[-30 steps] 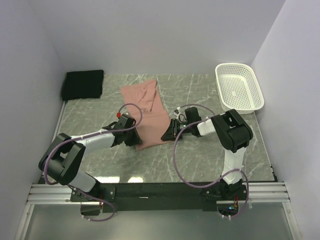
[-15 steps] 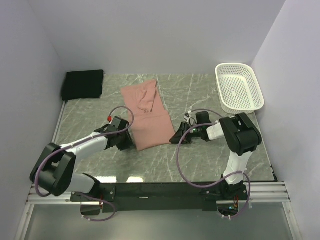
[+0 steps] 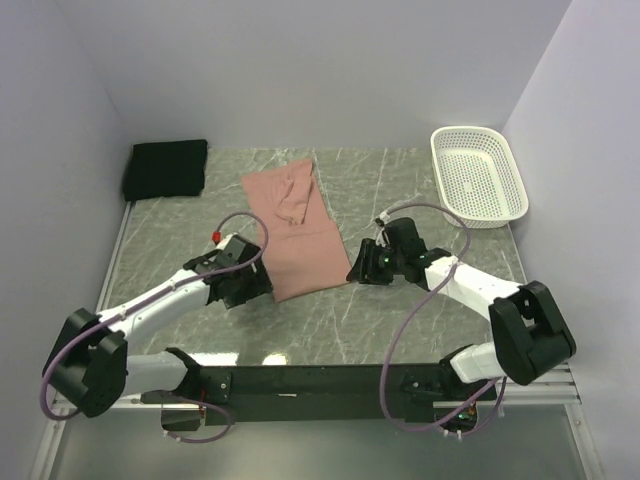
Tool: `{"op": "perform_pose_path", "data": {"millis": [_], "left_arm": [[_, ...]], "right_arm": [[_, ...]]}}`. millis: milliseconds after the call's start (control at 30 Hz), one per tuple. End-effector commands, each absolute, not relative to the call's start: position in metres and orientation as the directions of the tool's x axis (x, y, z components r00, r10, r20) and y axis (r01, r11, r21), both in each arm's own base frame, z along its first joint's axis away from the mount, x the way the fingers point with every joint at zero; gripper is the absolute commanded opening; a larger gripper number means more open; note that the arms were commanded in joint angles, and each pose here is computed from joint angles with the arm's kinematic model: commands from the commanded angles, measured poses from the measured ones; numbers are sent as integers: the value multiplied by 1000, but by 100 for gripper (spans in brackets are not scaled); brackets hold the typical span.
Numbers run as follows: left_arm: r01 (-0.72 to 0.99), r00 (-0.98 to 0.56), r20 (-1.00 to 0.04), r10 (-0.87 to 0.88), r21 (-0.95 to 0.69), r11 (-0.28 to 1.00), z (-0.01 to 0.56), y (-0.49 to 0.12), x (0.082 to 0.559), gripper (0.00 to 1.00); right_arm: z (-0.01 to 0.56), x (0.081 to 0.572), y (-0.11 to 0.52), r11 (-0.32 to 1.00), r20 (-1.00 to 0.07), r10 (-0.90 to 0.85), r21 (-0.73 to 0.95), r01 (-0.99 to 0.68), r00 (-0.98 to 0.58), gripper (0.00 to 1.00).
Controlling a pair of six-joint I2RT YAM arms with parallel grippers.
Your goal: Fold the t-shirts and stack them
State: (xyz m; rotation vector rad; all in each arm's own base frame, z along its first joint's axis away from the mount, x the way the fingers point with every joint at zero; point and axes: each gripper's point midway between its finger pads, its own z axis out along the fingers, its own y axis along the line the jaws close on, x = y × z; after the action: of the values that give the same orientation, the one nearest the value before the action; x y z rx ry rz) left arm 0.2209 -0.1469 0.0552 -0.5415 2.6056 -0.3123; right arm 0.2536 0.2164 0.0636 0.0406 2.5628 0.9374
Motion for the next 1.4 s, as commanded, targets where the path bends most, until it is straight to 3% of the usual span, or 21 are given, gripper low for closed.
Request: {"op": "perform_pose_path", "data": {"millis": [0, 67, 467, 800, 1000, 1067, 1167, 1367], "left_arm": [[-320, -818, -391, -422, -301, 898, 62, -161, 228, 76], [-305, -829, -386, -405, -296, 905, 59, -170, 232, 74], [-273, -876, -342, -339, -229, 935, 34, -197, 241, 56], [-272, -917, -275, -289, -101, 957, -3, -197, 213, 51], [-250, -939, -237, -248, -25, 968, -19, -193, 194, 32], [-250, -942, -230, -246, -14, 968, -20, -189, 188, 16], [-255, -939, -237, -250, -10, 967, -14, -183, 183, 1], [-259, -935, -240, -260, -34, 965, -3, -175, 172, 1]], "right_arm": [[64, 258, 178, 932, -459, 140, 359, -40, -877, 53], [72, 262, 176, 952, -497, 126, 305, -37, -859, 55], [71, 257, 198, 960, -492, 53, 264, -91, -869, 55], [67, 269, 212, 965, -493, 29, 241, -105, -869, 54], [63, 273, 219, 967, -486, 16, 230, -110, -874, 54], [63, 275, 220, 967, -488, 17, 228, -109, -873, 54], [61, 276, 223, 966, -478, 15, 234, -112, -878, 54], [50, 278, 229, 966, -454, 12, 236, -107, -891, 53]]}}
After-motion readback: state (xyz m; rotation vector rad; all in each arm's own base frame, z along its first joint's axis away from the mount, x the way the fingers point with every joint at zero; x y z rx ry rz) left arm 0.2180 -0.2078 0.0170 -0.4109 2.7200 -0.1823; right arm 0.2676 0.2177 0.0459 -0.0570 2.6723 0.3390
